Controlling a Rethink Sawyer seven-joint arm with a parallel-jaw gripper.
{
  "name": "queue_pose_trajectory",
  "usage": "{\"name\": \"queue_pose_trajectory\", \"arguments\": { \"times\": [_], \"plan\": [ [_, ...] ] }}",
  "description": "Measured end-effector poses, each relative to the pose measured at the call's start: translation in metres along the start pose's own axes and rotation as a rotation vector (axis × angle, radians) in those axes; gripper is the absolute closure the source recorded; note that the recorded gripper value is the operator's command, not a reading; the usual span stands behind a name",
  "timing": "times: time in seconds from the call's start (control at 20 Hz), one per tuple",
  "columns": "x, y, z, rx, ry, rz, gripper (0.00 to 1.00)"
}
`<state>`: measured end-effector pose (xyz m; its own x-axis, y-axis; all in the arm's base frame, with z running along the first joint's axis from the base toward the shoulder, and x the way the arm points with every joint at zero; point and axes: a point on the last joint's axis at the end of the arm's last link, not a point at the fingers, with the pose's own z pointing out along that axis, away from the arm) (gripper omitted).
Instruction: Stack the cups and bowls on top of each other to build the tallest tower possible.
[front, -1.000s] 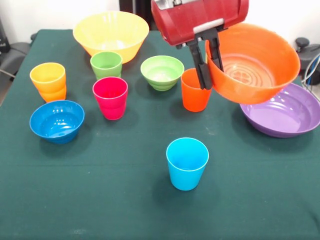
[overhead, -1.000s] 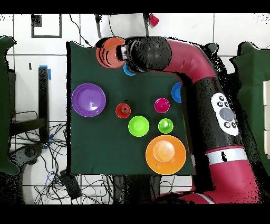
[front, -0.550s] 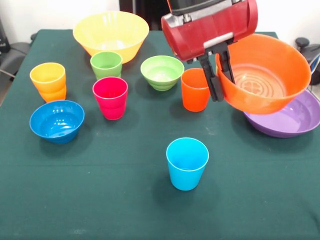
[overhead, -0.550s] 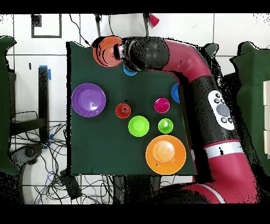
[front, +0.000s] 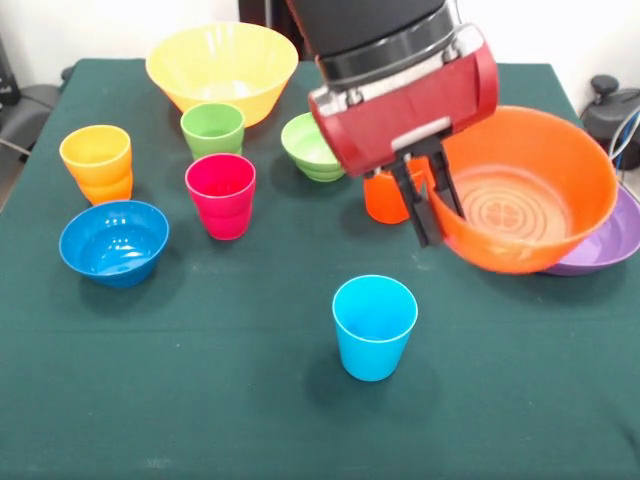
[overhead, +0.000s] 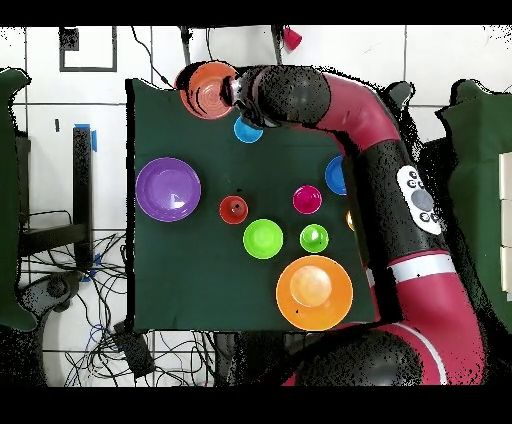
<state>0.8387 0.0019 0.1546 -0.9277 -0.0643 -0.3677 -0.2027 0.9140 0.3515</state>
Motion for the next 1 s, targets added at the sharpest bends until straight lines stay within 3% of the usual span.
{"name": "queue_pose_trajectory", "arguments": {
  "times": [0.4,0.75,0.8,1.0],
  "plan": [
    [0.003,-0.016,0.018,0.005,-0.004,0.012,1.00],
    [0.011,-0.025,0.025,0.059,0.010,-0.039,1.00],
    [0.014,-0.029,0.025,0.084,0.024,-0.060,1.00],
    [0.019,-0.032,0.022,0.115,0.046,-0.087,1.00]
  ]
}}
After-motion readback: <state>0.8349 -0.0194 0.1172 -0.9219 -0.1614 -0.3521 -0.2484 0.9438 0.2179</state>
